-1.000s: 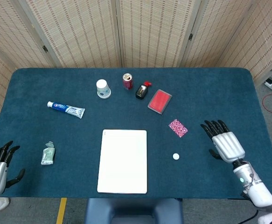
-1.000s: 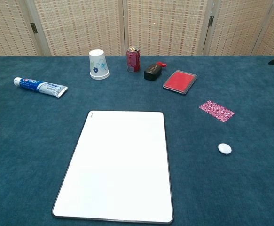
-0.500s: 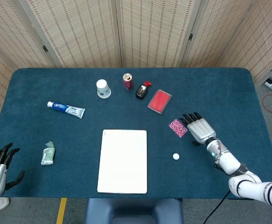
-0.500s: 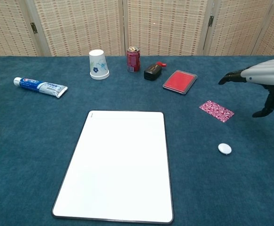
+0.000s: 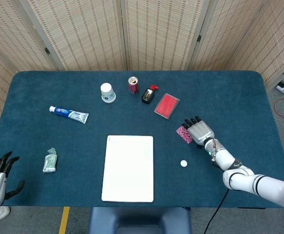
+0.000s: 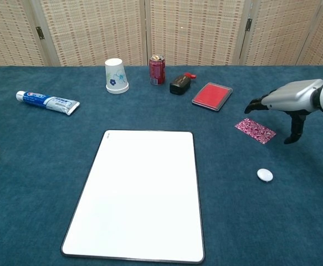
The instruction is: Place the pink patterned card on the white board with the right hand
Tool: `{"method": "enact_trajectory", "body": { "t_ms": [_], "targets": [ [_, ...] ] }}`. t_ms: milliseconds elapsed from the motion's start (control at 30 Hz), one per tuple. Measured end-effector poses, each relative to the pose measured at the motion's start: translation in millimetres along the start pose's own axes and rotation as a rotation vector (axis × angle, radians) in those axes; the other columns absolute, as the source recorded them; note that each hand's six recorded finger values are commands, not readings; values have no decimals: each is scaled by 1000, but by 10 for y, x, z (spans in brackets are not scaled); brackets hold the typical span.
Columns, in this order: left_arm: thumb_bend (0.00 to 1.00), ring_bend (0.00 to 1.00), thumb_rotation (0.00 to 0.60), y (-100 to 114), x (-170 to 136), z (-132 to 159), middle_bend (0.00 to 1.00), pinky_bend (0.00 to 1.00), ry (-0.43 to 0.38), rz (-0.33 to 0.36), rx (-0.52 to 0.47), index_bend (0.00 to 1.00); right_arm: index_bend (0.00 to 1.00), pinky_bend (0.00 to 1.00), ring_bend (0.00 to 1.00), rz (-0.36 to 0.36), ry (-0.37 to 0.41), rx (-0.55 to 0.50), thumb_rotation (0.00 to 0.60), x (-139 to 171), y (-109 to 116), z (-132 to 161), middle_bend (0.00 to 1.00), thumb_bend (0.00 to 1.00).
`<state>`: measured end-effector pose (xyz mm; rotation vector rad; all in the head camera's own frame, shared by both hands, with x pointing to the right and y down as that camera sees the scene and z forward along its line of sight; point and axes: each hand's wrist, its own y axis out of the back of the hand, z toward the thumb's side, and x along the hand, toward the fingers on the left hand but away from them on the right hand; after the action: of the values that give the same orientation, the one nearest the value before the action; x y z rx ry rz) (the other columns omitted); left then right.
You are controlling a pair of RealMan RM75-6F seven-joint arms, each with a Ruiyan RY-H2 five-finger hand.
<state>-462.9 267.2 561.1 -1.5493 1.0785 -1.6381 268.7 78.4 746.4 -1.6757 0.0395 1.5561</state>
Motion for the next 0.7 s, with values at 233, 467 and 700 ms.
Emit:
{"method": "enact_trajectory", "body": {
  "t_ms": [233,467,700],
  "targets": [
    [343,166,600,-19,-7,-29,121,0,9,-4,-1,217,44,0,0,-2,-4,30,600,-110,2,88,42,247],
    [343,166,600,-29,-13,-60,120,0,16,-7,0,217,46,0,0,-6,-14,44,600,-177,-13,132,42,247],
    [343,166,600,-34,-29,-85,120,0,20,-8,-2,218,75,0,0,-8,-20,47,600,-211,-20,157,43,247]
  ]
}}
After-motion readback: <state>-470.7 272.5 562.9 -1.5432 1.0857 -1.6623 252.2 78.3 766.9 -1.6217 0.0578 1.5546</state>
